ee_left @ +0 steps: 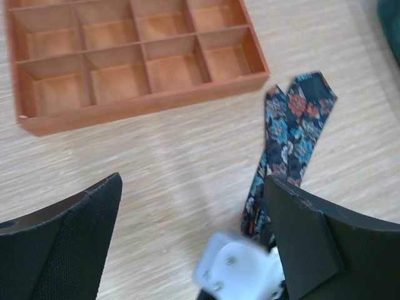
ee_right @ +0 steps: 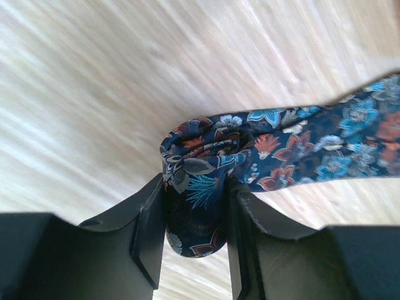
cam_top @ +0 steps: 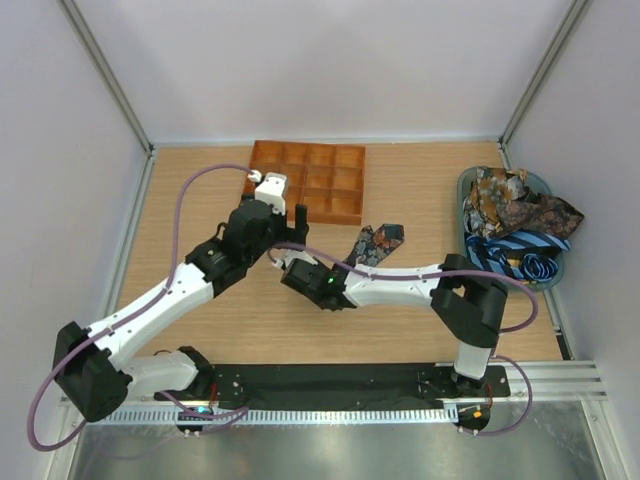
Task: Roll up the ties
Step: Roll the tie
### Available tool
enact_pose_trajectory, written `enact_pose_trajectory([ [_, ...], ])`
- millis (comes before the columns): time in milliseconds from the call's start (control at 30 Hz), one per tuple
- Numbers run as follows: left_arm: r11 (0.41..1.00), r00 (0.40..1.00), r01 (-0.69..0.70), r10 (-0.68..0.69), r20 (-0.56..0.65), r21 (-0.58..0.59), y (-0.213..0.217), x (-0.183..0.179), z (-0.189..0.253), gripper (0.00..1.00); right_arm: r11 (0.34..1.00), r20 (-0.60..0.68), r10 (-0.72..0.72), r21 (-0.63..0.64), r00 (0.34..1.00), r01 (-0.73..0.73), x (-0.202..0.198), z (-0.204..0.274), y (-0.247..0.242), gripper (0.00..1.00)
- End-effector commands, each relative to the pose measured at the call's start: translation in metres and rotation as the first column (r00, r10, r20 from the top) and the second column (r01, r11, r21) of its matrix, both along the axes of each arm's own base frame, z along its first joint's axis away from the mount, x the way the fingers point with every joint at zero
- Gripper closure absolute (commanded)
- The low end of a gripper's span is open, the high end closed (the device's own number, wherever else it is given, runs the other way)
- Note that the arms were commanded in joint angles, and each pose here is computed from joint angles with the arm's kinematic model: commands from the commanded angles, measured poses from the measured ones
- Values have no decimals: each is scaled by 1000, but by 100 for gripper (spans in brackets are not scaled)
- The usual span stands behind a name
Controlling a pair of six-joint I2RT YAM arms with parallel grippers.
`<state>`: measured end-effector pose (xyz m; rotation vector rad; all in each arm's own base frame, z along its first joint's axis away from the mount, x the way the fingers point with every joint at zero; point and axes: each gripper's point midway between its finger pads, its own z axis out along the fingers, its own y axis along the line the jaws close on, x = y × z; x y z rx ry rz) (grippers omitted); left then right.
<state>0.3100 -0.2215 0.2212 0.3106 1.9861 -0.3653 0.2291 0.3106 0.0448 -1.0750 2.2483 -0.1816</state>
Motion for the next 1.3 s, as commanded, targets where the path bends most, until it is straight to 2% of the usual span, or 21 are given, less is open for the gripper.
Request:
enact_pose_trajectory([
  [0,987,986,-116,128,105,-109,17,10,22,2,964,-163,61,265,985,-16,-19,2,33,73],
  [100,973,975,-171,190,117,-155,29,8,21,0,930,-231,80,366,970,10,-21,4,31,73],
  [233,921,934,-307,340,112,-241,56,8,18,0,874,-314,107,482,943,61,-22,2,26,72],
  [300,923,937,-284,324,127,-259,56,5,16,0,848,-359,124,523,925,89,-19,4,22,72],
  [467,974,985,-57,90,145,-221,21,-6,-5,0,794,-468,147,581,871,178,-11,1,11,72],
  [633,983,986,135,-121,117,-125,-6,-16,-40,0,720,-545,213,648,811,246,-6,2,3,72],
  [733,973,973,225,-221,75,-55,-18,-20,-61,0,714,-584,191,634,789,296,1,-11,-7,72],
  [867,934,933,358,-357,32,-7,-41,-30,-78,0,680,-638,205,638,742,361,2,-20,-13,73],
  [1033,877,879,476,-475,-35,70,-56,-41,-108,0,642,-672,179,633,719,432,14,-31,-23,73],
  [1167,831,840,542,-536,-83,128,-64,-46,-128,0,653,-715,126,582,688,485,18,-50,-32,75],
  [1267,807,823,568,-559,-101,160,-73,-47,-132,0,667,-719,84,554,690,497,21,-57,-40,75],
])
